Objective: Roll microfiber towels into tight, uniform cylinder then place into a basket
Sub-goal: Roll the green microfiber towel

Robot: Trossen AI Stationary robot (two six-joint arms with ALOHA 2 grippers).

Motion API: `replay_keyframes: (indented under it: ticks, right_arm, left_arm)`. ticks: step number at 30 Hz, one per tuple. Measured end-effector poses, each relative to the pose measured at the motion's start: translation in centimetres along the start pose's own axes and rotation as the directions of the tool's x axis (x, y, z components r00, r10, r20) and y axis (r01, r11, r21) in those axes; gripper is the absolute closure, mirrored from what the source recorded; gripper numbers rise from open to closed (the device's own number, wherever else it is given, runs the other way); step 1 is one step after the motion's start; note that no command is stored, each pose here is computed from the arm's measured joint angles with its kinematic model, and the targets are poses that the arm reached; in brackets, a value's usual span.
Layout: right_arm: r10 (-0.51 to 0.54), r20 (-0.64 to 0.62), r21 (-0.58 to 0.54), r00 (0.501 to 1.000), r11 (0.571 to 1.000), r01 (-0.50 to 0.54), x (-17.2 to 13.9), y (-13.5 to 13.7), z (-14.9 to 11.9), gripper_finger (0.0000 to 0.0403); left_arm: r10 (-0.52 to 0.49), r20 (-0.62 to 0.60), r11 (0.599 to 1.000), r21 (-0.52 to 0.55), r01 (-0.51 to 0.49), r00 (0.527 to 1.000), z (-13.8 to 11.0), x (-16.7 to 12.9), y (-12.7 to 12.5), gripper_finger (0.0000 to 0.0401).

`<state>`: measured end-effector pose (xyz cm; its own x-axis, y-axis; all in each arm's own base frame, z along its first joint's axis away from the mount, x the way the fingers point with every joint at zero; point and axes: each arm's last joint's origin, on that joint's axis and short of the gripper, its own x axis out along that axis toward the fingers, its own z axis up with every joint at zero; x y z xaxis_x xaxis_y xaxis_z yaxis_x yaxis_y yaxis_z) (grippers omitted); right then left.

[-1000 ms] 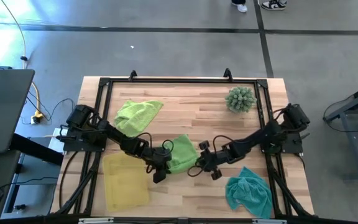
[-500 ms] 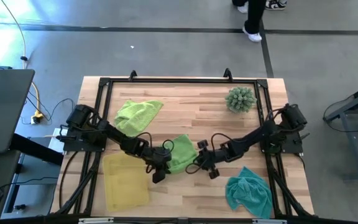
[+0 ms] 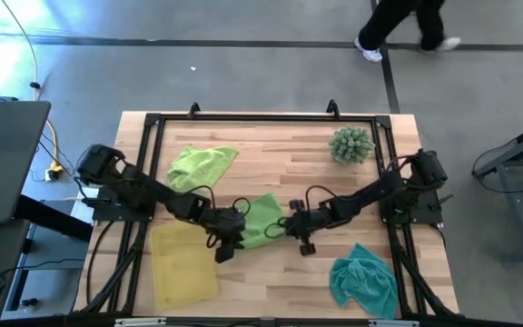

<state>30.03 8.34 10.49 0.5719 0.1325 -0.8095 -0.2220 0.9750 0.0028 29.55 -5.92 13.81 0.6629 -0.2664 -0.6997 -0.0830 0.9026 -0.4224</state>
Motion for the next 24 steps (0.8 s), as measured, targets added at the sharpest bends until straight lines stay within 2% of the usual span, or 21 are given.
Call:
replay_keyframes:
  ticks: [4, 10, 12, 18, 24]
  right_arm:
    - [0.128, 0.004, 0.159, 0.992, 0.979, -0.126, 0.0, -1.1, 0.4, 0.0398]
    - [0.322, 0.028, 0.387, 0.946, 0.869, -0.307, -0.2, -2.8, 1.1, 0.04]
    - [0.34, 0.035, 0.426, 0.94, 0.845, -0.322, -0.3, -3.0, 1.4, 0.04]
    - [0.346, 0.025, 0.482, 0.938, 0.818, -0.314, -0.4, -3.4, 1.3, 0.04]
    - [0.346, 0.022, 0.521, 0.938, 0.797, -0.306, -0.4, -3.4, 1.3, 0.0401]
  left_arm:
    - [-0.018, 0.069, 0.994, 0.105, 0.011, 0.997, 0.7, -1.3, -1.1, 0.0298]
    - [0.02, 0.144, 0.974, 0.221, -0.052, 0.989, 0.4, -1.5, -2.6, 0.0297]
    - [0.05, 0.177, 0.961, 0.259, -0.095, 0.983, 0.3, -1.4, -3.1, 0.0295]
    - [0.13, 0.305, 0.909, 0.343, -0.236, 0.943, 0.5, -1.5, -4.3, 0.0272]
    - [0.128, 0.294, 0.904, 0.358, -0.233, 0.947, 0.4, -0.6, -4.6, 0.0245]
